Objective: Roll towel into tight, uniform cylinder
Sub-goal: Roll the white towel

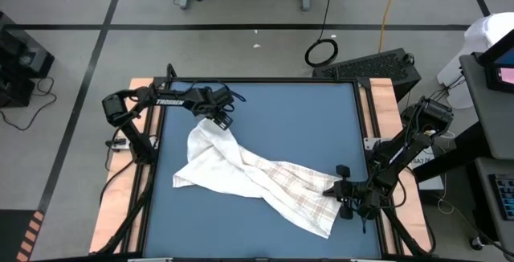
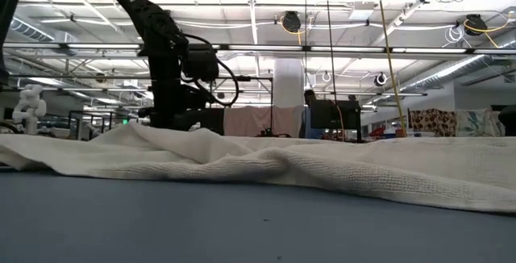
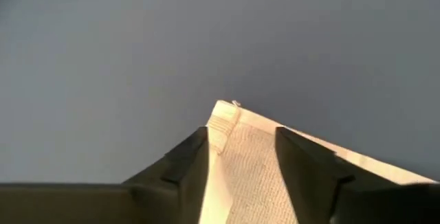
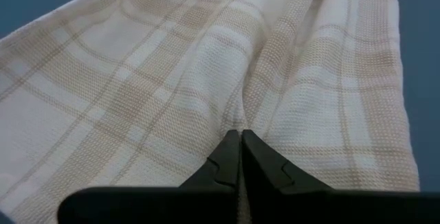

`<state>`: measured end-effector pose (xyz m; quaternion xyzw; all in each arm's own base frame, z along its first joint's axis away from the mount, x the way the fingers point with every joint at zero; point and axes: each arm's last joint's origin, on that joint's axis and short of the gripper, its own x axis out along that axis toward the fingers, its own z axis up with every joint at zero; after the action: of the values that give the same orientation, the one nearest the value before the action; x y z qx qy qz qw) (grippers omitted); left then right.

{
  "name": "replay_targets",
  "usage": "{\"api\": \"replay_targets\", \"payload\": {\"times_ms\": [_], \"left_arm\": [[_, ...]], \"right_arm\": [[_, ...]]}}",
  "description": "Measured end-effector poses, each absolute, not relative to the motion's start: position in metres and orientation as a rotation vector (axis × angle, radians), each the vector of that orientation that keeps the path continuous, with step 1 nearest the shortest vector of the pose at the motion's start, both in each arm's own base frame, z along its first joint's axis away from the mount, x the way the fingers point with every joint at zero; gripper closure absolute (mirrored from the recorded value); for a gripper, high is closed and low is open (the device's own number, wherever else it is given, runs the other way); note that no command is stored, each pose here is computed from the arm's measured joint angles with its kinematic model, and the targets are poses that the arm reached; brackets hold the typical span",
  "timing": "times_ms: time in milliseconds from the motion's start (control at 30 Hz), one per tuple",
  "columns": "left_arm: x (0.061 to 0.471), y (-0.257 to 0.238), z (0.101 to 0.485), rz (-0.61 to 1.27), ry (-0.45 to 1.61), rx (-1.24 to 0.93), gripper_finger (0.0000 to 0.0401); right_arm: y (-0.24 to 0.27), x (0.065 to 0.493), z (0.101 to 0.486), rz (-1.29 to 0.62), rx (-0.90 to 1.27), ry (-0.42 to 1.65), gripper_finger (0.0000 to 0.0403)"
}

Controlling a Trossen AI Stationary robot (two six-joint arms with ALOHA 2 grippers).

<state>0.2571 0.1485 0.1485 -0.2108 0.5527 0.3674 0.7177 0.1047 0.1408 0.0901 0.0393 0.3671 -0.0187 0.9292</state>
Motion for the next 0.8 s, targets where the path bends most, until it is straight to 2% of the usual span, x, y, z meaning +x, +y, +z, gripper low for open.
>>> {"api": "replay_targets", "payload": {"times_ms": [167,433,533,600,733,800], "left_arm": [[0.253,0.146,0.140,0.800,1.224,-0.457,0.0286],[0.248,0.143,0.131,0.781,1.210,-0.472,0.0265],[0.248,0.143,0.131,0.781,1.211,-0.472,0.0269],[0.248,0.143,0.130,0.781,1.213,-0.471,0.0288],[0.249,0.140,0.130,0.771,1.219,-0.460,0.0370],[0.249,0.139,0.130,0.773,1.222,-0.448,0.0390]], "right_arm": [[0.141,0.105,0.090,-0.038,0.082,0.752,0.0397],[0.141,0.105,0.090,-0.029,0.059,0.753,0.0397],[0.141,0.105,0.090,-0.029,0.059,0.753,0.0397],[0.141,0.105,0.090,-0.030,0.061,0.753,0.0397],[0.141,0.105,0.090,-0.029,0.061,0.753,0.0397],[0.141,0.105,0.090,-0.029,0.061,0.753,0.0397]]}}
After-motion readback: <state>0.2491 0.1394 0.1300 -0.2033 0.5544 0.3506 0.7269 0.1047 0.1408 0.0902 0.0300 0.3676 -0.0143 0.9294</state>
